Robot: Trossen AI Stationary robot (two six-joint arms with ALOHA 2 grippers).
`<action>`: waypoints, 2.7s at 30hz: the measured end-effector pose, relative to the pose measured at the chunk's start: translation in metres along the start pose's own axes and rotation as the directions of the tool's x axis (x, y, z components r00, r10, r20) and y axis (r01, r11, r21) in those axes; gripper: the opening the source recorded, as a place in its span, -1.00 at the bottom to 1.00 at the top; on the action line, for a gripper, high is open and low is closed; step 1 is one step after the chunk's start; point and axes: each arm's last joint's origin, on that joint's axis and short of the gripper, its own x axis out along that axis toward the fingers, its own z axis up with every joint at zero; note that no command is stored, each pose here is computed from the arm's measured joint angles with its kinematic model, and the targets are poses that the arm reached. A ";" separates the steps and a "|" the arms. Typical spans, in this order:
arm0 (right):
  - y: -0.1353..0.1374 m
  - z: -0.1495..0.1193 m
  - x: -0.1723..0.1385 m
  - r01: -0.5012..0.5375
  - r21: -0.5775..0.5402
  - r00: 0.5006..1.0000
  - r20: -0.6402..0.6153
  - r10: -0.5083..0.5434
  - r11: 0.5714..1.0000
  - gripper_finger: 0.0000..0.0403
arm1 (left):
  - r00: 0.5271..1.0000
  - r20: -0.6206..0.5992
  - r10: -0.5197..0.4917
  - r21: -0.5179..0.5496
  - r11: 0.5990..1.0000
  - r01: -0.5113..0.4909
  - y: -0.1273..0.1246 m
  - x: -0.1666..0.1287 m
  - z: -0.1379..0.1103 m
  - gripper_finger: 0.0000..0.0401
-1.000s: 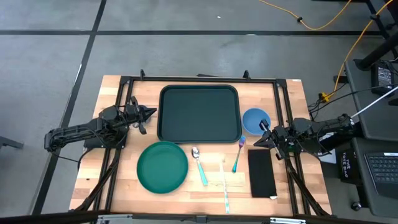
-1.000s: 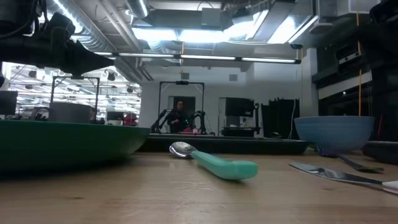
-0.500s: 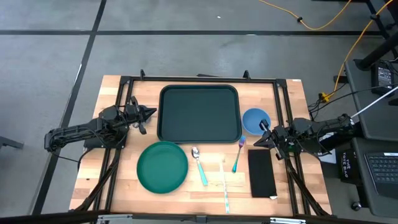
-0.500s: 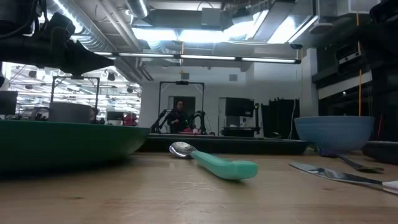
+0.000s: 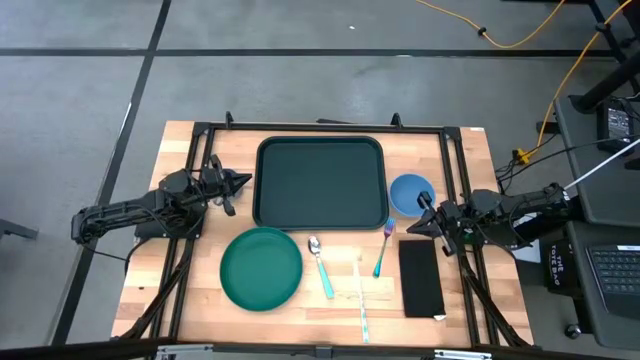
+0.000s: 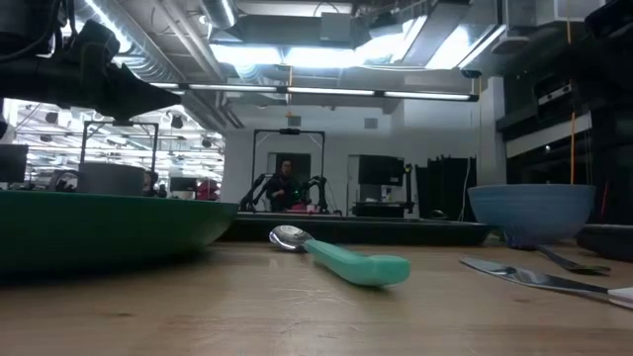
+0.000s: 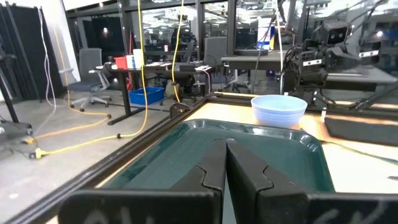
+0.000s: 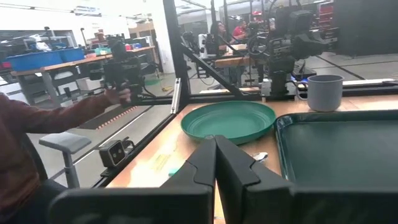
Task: Set up tray
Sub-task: Put the light blue mug in the top left of the black serving tray
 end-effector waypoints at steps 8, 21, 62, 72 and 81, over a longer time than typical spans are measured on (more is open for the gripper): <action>-0.001 0.000 0.000 0.030 -0.030 1.000 0.000 -0.030 0.999 -0.95 | 1.000 0.000 0.004 -0.042 0.999 -0.004 0.000 0.000 0.000 -0.96; -0.007 0.003 -0.001 0.263 -0.095 0.964 0.051 -0.260 0.960 -0.95 | 0.991 0.008 -0.132 -0.036 0.991 0.132 -0.004 0.000 0.001 -0.99; -0.010 0.079 0.018 0.658 -0.151 0.744 -0.021 -0.668 0.737 -0.95 | 0.700 -0.695 0.164 -0.023 0.968 -0.250 -0.004 0.039 0.107 -0.98; -0.011 0.083 0.017 0.719 -0.095 0.693 0.023 -0.721 0.688 -0.95 | 0.354 -0.901 0.251 0.123 0.930 -0.346 -0.017 0.076 0.127 -0.98; -0.012 0.083 0.017 0.735 -0.128 0.674 0.030 -0.738 0.666 -0.95 | 0.175 -0.949 0.261 0.195 0.926 -0.324 -0.029 0.105 0.121 -0.98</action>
